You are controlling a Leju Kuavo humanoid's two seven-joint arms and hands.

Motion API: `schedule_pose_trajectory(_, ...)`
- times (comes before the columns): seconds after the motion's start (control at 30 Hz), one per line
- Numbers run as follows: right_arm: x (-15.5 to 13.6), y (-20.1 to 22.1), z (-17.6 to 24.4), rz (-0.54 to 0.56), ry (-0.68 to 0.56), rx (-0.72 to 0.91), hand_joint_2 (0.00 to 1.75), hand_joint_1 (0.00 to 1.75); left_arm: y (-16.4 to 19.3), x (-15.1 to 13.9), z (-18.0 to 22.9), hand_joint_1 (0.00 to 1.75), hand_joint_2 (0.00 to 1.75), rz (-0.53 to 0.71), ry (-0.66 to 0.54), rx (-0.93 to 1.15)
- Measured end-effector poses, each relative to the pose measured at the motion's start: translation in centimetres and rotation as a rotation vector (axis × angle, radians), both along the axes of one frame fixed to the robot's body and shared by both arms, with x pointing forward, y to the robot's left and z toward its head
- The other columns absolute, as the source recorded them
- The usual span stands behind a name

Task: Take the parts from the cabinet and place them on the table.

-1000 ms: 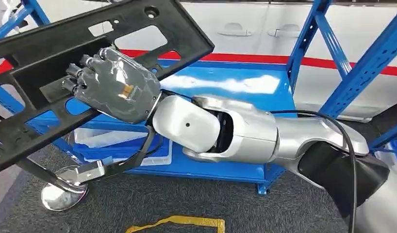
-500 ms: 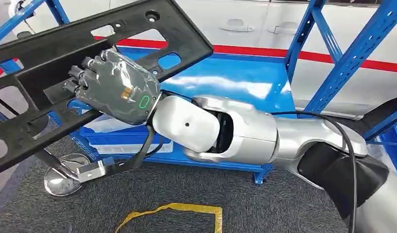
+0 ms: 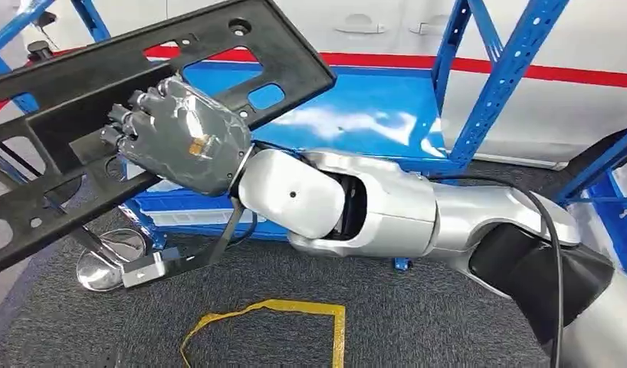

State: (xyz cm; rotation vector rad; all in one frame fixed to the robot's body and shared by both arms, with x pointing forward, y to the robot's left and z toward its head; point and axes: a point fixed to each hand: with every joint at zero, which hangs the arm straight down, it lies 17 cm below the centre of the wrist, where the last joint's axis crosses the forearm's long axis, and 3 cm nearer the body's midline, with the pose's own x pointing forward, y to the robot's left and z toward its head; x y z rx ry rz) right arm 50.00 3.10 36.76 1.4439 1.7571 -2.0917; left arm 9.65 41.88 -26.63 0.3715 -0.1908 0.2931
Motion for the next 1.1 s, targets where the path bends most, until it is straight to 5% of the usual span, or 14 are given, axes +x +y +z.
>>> schedule_pose_trajectory(1.1,1.1,1.6,0.4,-0.008,0.001,-0.004,1.75,1.75,-0.4,-0.1,-0.1,0.0,1.75,0.007,-0.001,-0.023)
